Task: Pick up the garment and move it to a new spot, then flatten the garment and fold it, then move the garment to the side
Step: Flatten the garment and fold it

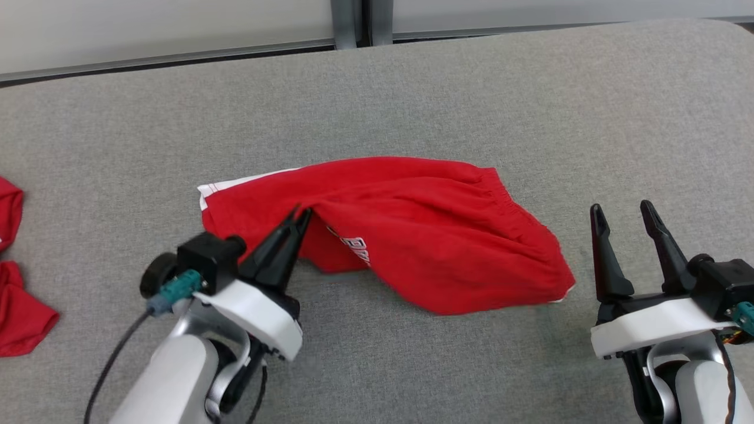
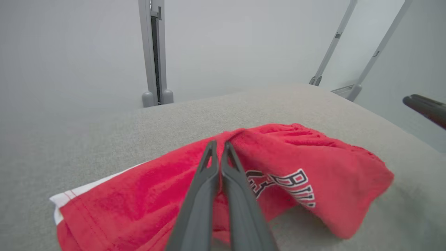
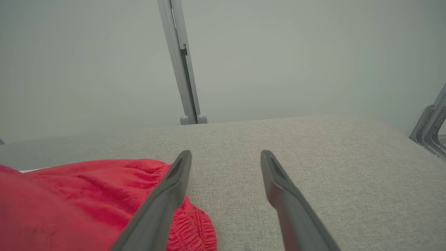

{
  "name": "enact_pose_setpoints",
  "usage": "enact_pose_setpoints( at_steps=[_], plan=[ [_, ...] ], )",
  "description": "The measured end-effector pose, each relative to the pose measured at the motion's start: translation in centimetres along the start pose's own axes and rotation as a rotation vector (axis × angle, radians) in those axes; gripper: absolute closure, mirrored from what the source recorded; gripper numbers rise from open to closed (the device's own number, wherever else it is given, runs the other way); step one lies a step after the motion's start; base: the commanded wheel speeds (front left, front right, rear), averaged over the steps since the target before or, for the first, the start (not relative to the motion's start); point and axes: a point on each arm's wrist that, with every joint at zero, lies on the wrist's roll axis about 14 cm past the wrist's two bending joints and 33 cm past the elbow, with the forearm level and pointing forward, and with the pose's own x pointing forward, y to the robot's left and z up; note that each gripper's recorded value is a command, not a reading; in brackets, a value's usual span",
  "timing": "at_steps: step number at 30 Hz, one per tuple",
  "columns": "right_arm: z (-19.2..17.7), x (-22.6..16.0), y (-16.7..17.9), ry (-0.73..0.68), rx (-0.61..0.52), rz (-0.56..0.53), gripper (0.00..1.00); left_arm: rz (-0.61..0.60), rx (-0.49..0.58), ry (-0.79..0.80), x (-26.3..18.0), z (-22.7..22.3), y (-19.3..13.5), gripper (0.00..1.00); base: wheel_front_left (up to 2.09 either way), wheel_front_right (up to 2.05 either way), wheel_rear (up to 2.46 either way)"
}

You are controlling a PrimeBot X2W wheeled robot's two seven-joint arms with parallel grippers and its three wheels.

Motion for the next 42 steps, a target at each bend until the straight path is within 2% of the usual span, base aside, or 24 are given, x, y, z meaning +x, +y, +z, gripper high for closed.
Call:
enact_pose_setpoints(
  at_steps=[8,14,15,16,22,31,37,42],
  plan=[
    [-1.1,1.0,-1.2,0.015,0.013,-0.028,0.00,0.068,-0.007,-0.024,4.7,1.9,4.3,1.00,0.00,0.00,0.00],
    [-2.3,1.2,-2.0,0.035,0.022,-0.052,0.00,0.101,-0.040,0.084,7.8,-1.0,6.6,1.00,0.00,0.00,0.00],
    [-2.4,1.1,-2.2,0.037,0.022,-0.058,0.00,0.105,-0.045,0.100,8.1,-1.6,6.7,0.70,0.00,0.00,0.00],
    [-2.6,1.1,-2.4,0.042,0.022,-0.063,0.00,0.107,-0.044,0.100,8.3,-1.9,6.8,0.02,0.00,0.00,0.00],
    [-2.5,1.0,-2.7,0.035,0.020,-0.073,0.00,0.133,-0.021,-0.011,8.3,-0.7,7.3,0.00,0.00,0.00,0.00],
    [-0.7,1.2,-1.6,-0.011,-0.002,-0.040,0.00,0.266,0.014,-0.166,4.1,2.1,9.1,0.00,0.00,0.00,0.00],
    [0.6,0.8,-0.3,-0.032,-0.025,-0.005,0.00,0.373,0.052,-0.280,-0.7,5.2,10.1,0.00,0.00,0.00,0.00],
    [1.7,0.0,1.1,-0.045,-0.039,0.030,0.00,0.433,0.089,-0.294,-5.2,5.2,10.0,0.00,0.00,0.00,0.00]
  ],
)
